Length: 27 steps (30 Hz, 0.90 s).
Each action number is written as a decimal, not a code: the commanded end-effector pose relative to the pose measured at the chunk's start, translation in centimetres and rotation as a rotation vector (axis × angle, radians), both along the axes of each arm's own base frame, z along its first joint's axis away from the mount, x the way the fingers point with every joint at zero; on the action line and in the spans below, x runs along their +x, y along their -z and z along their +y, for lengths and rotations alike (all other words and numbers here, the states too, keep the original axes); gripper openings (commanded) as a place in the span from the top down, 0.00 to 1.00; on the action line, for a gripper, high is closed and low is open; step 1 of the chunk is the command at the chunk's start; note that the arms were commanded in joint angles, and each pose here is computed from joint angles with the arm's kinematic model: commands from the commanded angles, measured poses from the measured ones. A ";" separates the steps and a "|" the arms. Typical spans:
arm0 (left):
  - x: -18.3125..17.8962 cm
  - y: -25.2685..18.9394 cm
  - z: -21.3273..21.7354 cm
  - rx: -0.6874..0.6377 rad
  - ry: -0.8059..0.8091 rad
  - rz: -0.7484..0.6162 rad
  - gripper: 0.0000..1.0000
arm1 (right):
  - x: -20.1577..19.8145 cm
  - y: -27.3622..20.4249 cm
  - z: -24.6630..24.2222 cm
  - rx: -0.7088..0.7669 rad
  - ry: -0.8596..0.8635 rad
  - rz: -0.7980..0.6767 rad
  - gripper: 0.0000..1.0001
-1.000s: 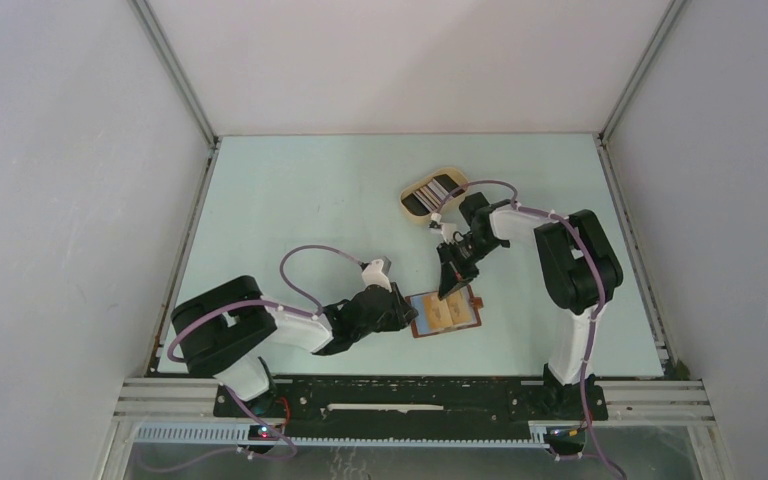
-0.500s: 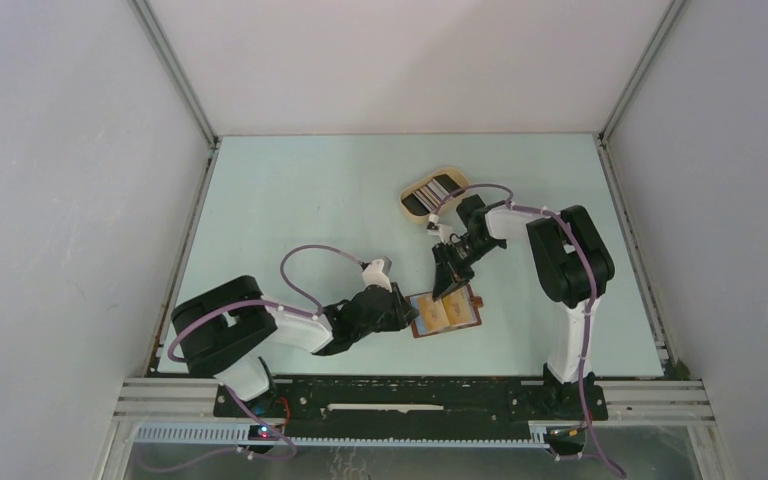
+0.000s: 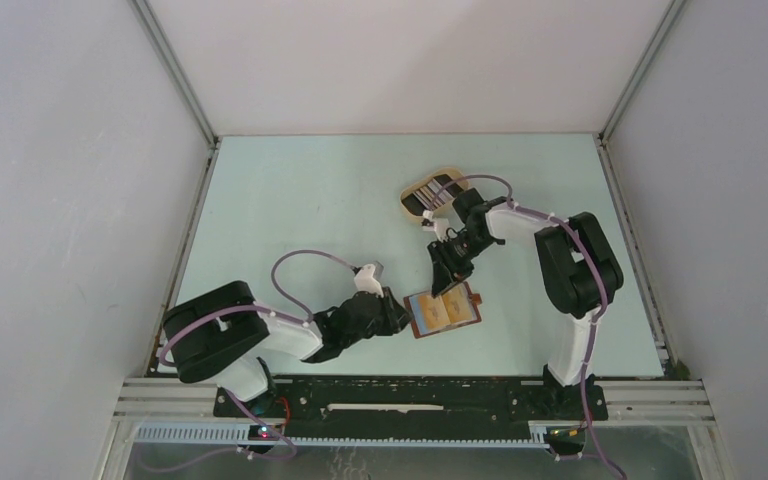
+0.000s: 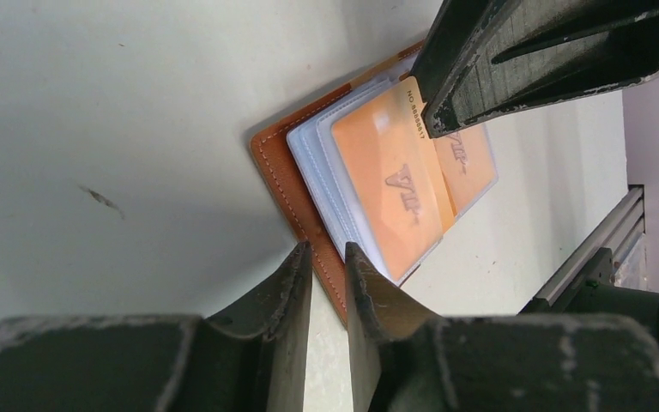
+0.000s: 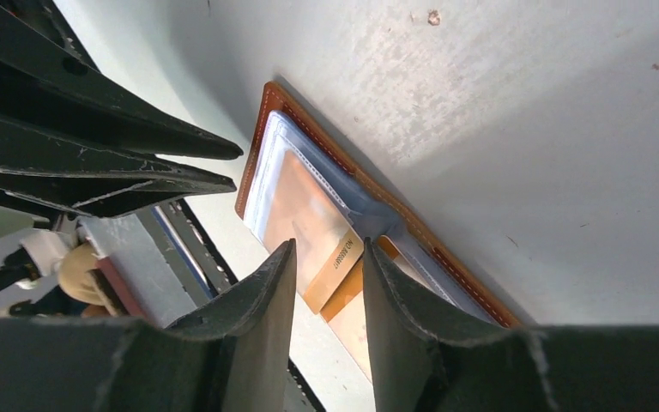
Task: Put the credit cards into the card holder
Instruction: Insert the credit card into the card holder.
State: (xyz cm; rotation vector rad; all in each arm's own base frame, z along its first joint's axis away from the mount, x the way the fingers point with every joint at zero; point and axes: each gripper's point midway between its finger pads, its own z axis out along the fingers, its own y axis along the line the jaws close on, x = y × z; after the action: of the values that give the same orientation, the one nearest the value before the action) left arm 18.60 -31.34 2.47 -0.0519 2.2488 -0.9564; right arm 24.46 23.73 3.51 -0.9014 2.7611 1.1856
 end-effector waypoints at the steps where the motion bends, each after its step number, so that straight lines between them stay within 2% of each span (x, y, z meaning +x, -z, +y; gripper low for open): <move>1: 0.1 -1.5 -0.3 -0.051 0.011 -0.053 0.74 | 1.2 -2.5 0.3 -0.014 -0.060 -0.168 0.57; 8: 0.0 -1.6 -0.3 -0.063 0.018 -0.059 0.76 | 1.8 -2.7 -0.8 -0.082 -0.106 -0.286 0.59; 12: -0.1 -1.5 -0.3 -0.061 0.020 -0.057 0.76 | 1.9 -3.1 -1.5 -0.104 -0.127 -0.340 0.68; 15: -0.1 -1.5 -0.4 -0.062 0.021 -0.057 0.77 | 1.6 -2.5 -2.0 -0.140 -0.155 -0.345 0.82; 18: -0.1 -1.3 -0.5 -0.059 0.027 -0.054 0.77 | 0.9 -1.5 -2.0 -0.156 -0.179 -0.312 0.90; 27: -0.2 -1.0 -0.7 -0.052 0.037 -0.044 0.76 | -0.8 1.1 -1.1 -0.209 -0.238 -0.239 0.93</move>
State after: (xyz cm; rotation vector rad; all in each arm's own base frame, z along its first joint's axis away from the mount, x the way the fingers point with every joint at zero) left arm 18.70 -32.03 3.66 -0.0498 2.1992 -1.0237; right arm 24.27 22.56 3.26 -1.2853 2.6448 0.7752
